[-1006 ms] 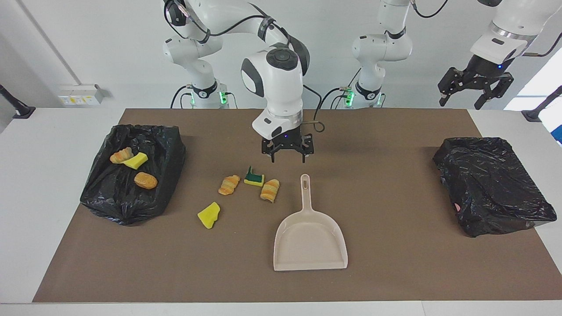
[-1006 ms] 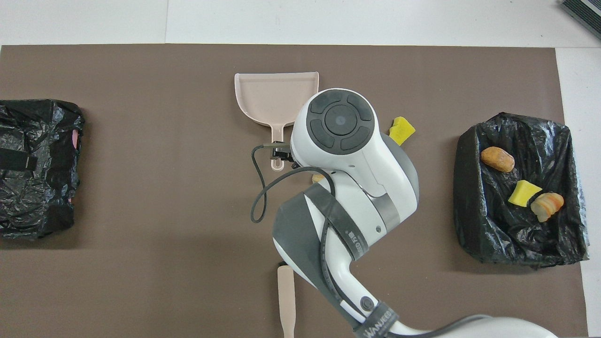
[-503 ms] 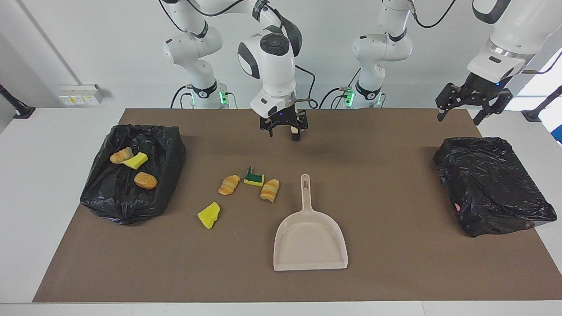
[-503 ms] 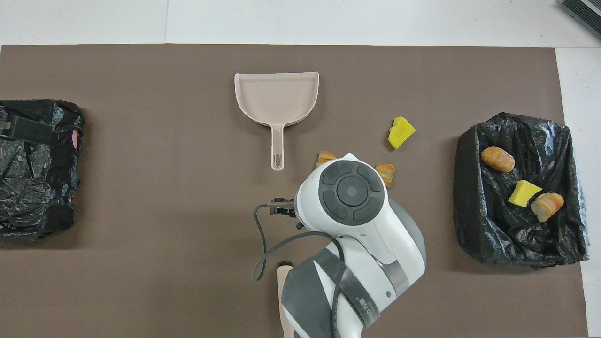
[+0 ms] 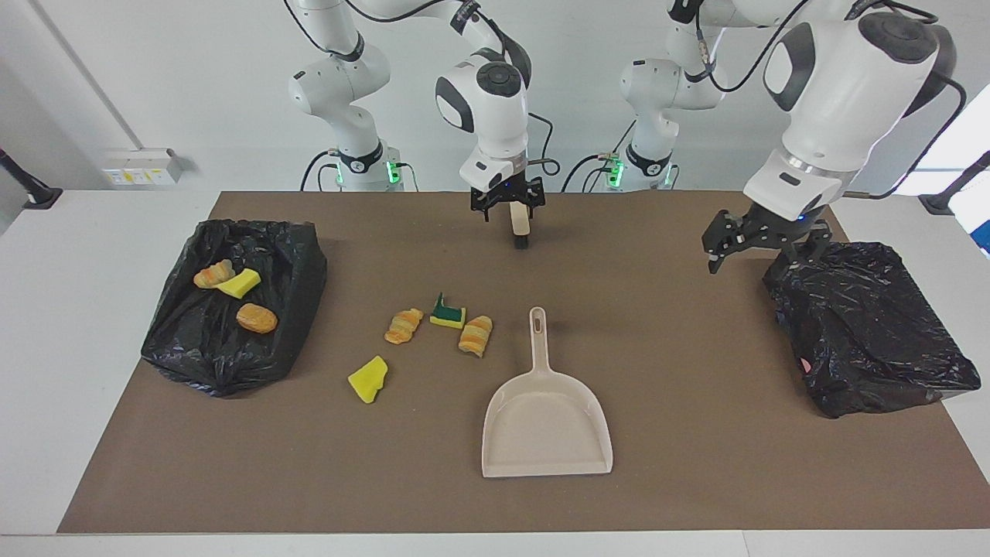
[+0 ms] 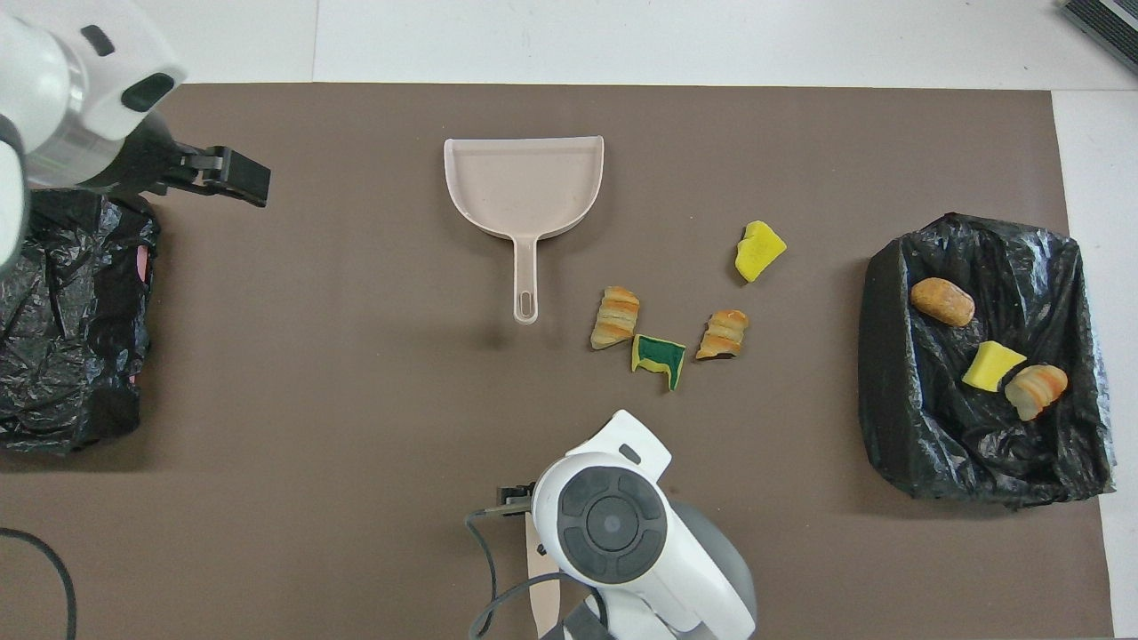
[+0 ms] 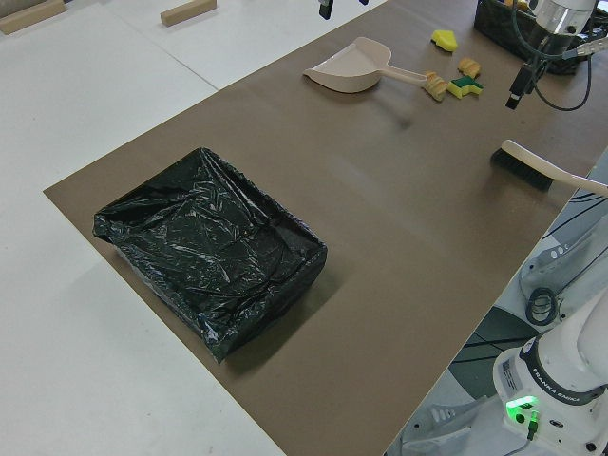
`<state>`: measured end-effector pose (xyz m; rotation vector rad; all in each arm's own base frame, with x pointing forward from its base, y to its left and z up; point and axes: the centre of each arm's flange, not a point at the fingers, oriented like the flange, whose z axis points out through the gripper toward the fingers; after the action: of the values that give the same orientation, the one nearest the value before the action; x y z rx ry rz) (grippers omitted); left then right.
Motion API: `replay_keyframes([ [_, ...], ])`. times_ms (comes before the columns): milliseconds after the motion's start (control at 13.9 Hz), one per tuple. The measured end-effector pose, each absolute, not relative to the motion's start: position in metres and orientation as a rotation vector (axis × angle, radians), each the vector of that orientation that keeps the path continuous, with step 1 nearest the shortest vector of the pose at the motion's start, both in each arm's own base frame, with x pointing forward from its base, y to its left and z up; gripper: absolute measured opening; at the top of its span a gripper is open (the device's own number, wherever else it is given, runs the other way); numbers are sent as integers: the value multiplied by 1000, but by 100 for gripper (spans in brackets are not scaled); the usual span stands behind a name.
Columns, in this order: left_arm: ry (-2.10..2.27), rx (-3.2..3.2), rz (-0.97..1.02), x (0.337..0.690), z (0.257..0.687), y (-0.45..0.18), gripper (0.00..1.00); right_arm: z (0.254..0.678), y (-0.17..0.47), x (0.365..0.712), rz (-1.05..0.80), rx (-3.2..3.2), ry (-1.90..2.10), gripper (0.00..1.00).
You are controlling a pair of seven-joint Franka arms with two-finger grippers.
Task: Sweep and dump trash in bin
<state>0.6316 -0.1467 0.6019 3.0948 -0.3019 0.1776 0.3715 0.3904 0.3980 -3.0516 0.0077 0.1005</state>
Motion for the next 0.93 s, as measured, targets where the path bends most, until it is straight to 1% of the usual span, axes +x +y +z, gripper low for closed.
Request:
replay_keyframes([
  [431,-266,3074,207,642,551,-233,100,345,426,284,138,-3086,77,100],
  [575,-301,3065,208,641,526,-270,100,329,426,262,179,-3118,60,100],
  [719,-314,3064,196,639,493,-308,100,322,430,240,238,-3113,95,100],
  [791,-325,3064,191,639,479,-318,100,324,434,232,261,-3100,110,96],
  [862,-339,3059,198,639,468,-328,100,326,436,226,275,-3090,112,96],
  [934,-340,3054,209,638,459,-337,100,328,436,222,291,-3087,114,88],
])
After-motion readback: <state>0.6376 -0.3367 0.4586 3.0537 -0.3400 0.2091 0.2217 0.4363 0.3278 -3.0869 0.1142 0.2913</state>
